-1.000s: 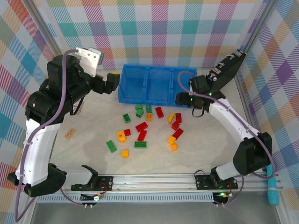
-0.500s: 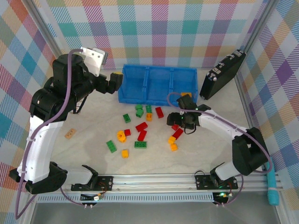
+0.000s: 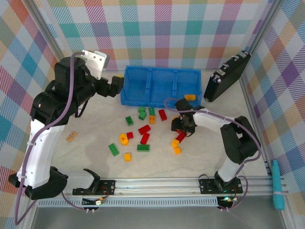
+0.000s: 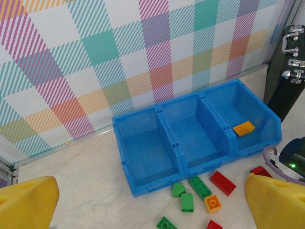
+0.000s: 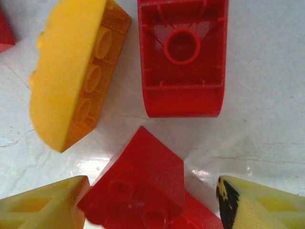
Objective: Sort the legos into containers by color
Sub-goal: Pick up the lego from the center of the table.
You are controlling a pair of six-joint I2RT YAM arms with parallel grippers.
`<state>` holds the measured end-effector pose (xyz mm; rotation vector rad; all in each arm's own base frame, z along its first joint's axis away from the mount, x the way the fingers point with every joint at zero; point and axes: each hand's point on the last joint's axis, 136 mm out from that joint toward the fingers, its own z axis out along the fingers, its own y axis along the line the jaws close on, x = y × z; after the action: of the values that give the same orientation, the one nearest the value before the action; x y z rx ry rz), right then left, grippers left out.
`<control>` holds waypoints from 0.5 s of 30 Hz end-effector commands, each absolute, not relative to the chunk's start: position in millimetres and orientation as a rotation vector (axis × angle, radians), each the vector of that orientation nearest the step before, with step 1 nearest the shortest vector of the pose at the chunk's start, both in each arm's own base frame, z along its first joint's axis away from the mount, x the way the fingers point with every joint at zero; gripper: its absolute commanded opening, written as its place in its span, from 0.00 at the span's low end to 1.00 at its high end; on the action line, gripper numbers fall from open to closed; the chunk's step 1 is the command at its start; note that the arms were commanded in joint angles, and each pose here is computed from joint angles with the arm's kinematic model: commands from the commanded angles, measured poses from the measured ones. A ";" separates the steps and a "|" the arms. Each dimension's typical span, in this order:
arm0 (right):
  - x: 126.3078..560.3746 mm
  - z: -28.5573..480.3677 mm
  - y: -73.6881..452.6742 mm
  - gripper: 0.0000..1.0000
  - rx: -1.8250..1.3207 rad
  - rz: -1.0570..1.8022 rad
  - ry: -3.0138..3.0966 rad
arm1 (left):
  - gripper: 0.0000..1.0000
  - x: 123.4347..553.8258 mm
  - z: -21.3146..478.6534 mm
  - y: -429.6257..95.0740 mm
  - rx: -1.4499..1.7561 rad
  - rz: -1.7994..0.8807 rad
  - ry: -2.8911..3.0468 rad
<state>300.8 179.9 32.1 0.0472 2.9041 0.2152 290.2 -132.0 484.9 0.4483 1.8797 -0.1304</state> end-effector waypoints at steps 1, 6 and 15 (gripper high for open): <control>314.1 34.8 186.7 0.67 0.034 0.208 2.877 | 1.00 283.2 492.1 -128.3 0.449 -0.114 1.847; 317.1 27.7 188.0 0.52 0.017 0.184 2.898 | 1.00 281.6 491.5 -125.9 0.448 -0.105 1.845; 310.8 37.5 178.8 0.38 -0.008 0.120 2.917 | 1.00 275.4 497.5 -118.3 0.435 -0.084 1.821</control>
<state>315.7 183.7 27.9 0.0196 2.9086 0.1636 281.9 -121.7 487.4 0.4370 1.8647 -0.0974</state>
